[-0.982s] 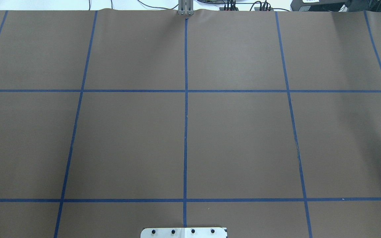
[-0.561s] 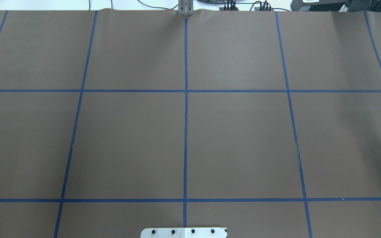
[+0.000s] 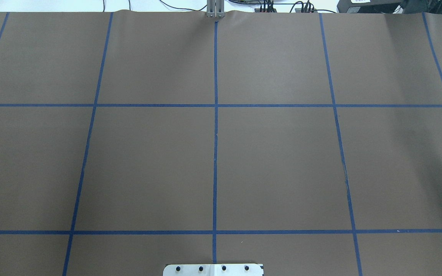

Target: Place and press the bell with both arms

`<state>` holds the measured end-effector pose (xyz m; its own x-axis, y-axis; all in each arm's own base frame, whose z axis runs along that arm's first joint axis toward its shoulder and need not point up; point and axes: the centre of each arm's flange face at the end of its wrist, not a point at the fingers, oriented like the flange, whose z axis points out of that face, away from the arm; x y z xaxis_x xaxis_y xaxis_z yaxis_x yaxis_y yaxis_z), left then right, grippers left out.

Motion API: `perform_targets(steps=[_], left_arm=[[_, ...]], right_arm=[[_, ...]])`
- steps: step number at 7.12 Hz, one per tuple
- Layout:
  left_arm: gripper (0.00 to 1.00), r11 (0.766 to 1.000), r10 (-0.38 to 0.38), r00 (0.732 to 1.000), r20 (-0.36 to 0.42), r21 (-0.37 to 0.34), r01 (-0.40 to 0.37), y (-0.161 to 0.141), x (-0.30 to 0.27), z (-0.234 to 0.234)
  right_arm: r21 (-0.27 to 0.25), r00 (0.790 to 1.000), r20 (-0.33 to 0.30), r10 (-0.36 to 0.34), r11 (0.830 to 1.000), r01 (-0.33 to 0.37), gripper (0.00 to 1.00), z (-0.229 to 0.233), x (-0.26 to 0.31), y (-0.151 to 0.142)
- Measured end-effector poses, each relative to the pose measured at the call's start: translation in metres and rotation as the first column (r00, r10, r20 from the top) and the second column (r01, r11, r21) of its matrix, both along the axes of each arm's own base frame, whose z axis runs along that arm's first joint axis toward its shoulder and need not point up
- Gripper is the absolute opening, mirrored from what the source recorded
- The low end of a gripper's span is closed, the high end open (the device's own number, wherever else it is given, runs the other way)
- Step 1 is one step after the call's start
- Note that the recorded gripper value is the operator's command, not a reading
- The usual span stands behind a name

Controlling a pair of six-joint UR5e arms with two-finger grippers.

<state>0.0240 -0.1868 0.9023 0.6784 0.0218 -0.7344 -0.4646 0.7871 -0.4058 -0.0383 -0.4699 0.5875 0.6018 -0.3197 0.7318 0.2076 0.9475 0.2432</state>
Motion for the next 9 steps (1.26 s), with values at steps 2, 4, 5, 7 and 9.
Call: perform_targets(steps=[2,4,5,7,9], left_arm=[[0.19,1.000,-0.012,0.999,-0.033,0.017,0.013,-0.018,0.010,-0.026],[0.19,1.000,-0.014,0.999,-0.029,-0.009,0.014,-0.067,0.033,-0.105],[0.19,1.000,-0.013,1.000,-0.025,-0.015,0.012,-0.101,0.049,-0.153],[0.20,1.000,-0.014,0.999,-0.045,0.027,0.015,-0.191,0.091,-0.247],[0.20,0.995,-0.012,0.998,-0.064,0.095,0.018,-0.281,0.148,-0.350]], right_arm=[[0.000,1.000,0.000,0.000,1.000,0.000,1.00,0.000,0.000,0.000],[-0.001,1.000,0.001,0.000,1.000,0.000,1.00,0.000,0.000,0.000],[-0.003,1.000,0.001,0.001,1.000,-0.001,1.00,0.000,0.000,0.000],[0.003,1.000,-0.003,0.003,1.000,-0.003,1.00,-0.003,-0.001,-0.004],[0.011,1.000,-0.001,0.004,1.000,-0.004,1.00,-0.007,-0.001,-0.007]])
